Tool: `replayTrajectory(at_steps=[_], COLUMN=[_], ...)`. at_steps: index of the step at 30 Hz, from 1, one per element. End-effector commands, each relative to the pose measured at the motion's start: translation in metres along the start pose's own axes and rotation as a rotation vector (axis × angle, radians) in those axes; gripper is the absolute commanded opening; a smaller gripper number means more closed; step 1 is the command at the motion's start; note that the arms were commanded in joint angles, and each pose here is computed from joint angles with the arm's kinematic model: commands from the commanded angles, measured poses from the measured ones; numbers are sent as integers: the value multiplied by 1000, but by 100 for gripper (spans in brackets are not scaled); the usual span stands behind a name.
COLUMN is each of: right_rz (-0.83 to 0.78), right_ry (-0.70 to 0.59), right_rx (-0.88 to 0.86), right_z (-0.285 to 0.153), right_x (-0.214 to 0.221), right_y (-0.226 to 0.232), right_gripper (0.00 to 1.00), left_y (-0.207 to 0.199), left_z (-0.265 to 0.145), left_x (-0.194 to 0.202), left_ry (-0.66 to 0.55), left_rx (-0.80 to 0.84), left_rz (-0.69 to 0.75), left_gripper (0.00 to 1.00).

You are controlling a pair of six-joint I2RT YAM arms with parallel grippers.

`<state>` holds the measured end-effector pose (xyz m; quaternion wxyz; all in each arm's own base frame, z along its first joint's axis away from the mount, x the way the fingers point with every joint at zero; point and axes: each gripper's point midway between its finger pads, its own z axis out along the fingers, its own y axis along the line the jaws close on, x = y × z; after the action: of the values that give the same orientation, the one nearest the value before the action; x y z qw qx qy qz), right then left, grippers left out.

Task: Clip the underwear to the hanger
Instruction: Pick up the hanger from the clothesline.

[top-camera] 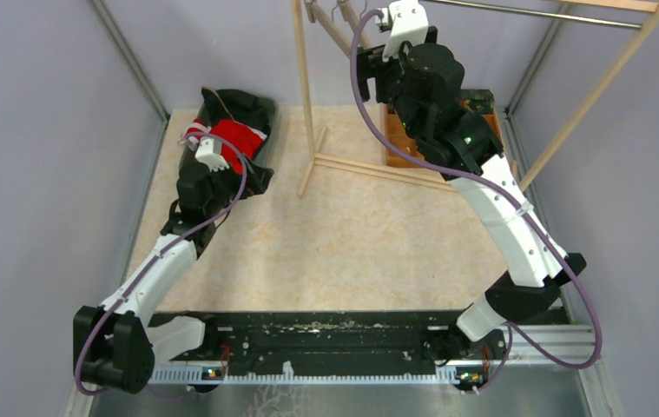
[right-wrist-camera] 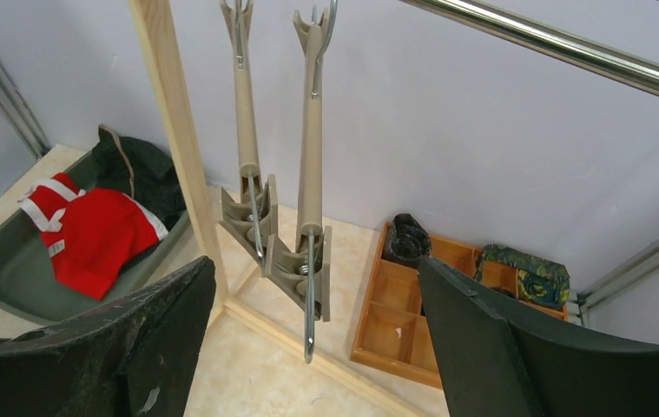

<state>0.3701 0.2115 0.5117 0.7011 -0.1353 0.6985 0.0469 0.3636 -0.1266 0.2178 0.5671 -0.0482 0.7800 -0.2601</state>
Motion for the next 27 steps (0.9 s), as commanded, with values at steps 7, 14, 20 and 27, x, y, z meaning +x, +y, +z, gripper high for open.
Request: replayTrajectory(at_steps=[7, 14, 20, 27], right_rz=[-3, 5, 4, -30], right_ry=[-34, -39, -35, 7], right_rx=[75, 86, 104, 163], right_z=[-9, -15, -18, -24], right_x=[-12, -12, -11, -2], right_y=[-18, -22, -27, -39], right_gripper=[83, 83, 83, 84], left_y=[1, 2, 2, 3], left_z=[-1, -2, -3, -4], left_x=[2, 2, 3, 3], left_ry=[-12, -16, -15, -18], left_rx=[2, -6, -6, -11], left_rz=[1, 2, 0, -1], left_gripper=[100, 100, 100, 100])
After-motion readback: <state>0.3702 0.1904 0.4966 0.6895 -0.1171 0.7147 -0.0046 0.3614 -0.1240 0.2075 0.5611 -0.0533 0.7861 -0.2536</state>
